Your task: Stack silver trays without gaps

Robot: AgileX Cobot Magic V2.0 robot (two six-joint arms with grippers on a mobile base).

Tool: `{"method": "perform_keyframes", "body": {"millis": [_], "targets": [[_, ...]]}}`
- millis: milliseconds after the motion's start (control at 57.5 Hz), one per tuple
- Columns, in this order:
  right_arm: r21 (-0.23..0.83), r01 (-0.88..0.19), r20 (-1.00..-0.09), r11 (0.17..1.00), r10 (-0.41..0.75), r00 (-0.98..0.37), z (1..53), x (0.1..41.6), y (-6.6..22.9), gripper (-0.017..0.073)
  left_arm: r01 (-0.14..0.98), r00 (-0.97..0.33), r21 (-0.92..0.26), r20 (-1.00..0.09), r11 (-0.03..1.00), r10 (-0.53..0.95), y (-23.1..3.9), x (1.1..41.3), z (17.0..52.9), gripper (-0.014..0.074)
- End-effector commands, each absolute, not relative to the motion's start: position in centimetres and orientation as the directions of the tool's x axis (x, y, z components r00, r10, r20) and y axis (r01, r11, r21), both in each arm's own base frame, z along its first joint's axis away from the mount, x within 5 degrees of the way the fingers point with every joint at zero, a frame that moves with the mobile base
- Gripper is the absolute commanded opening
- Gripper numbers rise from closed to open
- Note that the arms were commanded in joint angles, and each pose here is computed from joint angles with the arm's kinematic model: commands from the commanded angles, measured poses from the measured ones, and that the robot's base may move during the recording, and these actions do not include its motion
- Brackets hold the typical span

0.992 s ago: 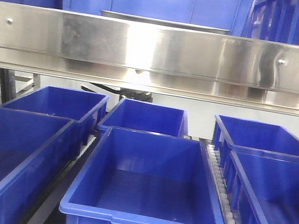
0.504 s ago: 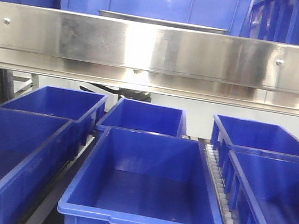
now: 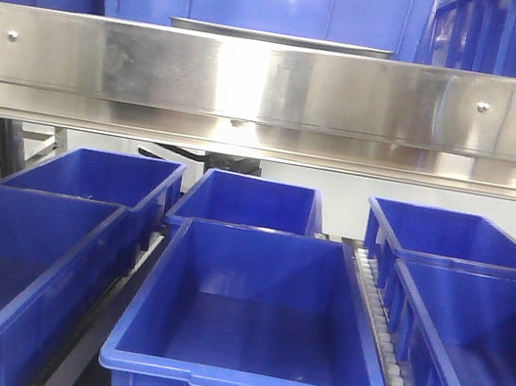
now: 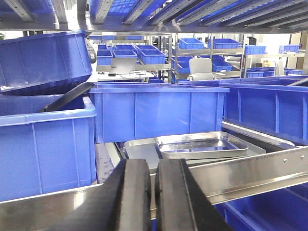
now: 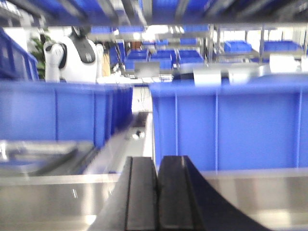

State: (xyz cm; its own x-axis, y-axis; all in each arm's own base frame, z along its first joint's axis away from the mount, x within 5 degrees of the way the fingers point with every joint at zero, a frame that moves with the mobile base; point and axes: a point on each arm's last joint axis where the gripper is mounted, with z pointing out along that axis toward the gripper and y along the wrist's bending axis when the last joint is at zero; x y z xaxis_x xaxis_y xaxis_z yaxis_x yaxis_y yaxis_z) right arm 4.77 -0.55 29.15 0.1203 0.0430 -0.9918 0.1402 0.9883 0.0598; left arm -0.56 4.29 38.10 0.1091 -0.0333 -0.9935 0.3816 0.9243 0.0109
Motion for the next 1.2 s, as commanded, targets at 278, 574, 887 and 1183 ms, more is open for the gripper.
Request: {"method": "perform_keyframes", "body": {"millis": [278, 574, 887, 1183], "targets": [[0.016, 0.165, -0.997, 0.986, 0.003, 0.074, 23.3, 5.1, -0.8, -0.0073, 0.385, 0.131, 0.013, -0.99, 0.923, -0.041, 4.5, -0.7, 38.2, 0.0022], [0.063, 0.177, -0.997, 0.982, 0.052, 0.062, 21.0, 5.5, -1.0, -0.0073, 0.385, 0.131, 0.013, -0.99, 0.923, -0.041, 4.5, -0.7, 38.2, 0.0022], [0.059, 0.11, -0.997, 0.992, 0.054, 0.047, 20.9, 5.6, -0.6, -0.0073, 0.385, 0.131, 0.013, -0.99, 0.923, -0.041, 4.5, -0.7, 38.2, 0.0022], [-0.006, 0.115, -0.999, 0.993, -0.011, 0.04, 20.9, 5.6, -0.6, -0.0073, 0.385, 0.131, 0.013, -0.99, 0.923, -0.041, 4.5, -0.7, 38.2, 0.0022]]}}
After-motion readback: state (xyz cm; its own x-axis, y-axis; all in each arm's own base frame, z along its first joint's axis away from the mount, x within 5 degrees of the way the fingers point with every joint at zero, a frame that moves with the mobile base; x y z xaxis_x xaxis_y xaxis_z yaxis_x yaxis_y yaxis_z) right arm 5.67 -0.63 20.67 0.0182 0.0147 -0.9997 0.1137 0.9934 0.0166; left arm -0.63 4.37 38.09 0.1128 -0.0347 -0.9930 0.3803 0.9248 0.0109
